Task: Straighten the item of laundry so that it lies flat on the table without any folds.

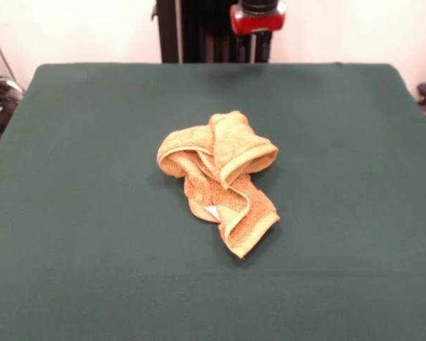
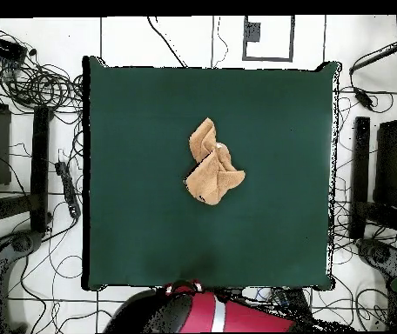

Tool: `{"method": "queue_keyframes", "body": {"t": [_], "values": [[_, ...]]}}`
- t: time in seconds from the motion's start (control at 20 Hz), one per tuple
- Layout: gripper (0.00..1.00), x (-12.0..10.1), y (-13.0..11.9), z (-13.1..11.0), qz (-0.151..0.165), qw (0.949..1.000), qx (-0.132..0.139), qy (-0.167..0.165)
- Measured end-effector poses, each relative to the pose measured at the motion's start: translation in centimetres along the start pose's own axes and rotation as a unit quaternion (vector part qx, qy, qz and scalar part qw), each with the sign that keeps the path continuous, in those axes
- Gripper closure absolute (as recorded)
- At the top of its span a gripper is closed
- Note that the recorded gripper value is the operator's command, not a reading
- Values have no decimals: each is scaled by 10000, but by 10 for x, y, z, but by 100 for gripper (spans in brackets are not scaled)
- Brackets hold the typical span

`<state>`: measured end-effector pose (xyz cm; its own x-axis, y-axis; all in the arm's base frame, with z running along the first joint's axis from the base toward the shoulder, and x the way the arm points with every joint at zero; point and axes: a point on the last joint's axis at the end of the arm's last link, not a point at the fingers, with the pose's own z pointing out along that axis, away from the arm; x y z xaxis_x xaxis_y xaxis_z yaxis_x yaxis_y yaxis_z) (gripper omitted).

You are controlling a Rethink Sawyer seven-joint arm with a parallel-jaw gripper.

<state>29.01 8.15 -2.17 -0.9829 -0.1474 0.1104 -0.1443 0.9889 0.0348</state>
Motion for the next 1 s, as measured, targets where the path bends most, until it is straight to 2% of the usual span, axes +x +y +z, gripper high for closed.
{"method": "queue_keyframes", "body": {"t": [0.4,0.75,1.0], "values": [[0,-34,3,-15,-189,9996,175,140],[0,-69,-9,-49,-84,9985,274,472],[0,-95,-23,-63,-16,9987,347,379]]}}
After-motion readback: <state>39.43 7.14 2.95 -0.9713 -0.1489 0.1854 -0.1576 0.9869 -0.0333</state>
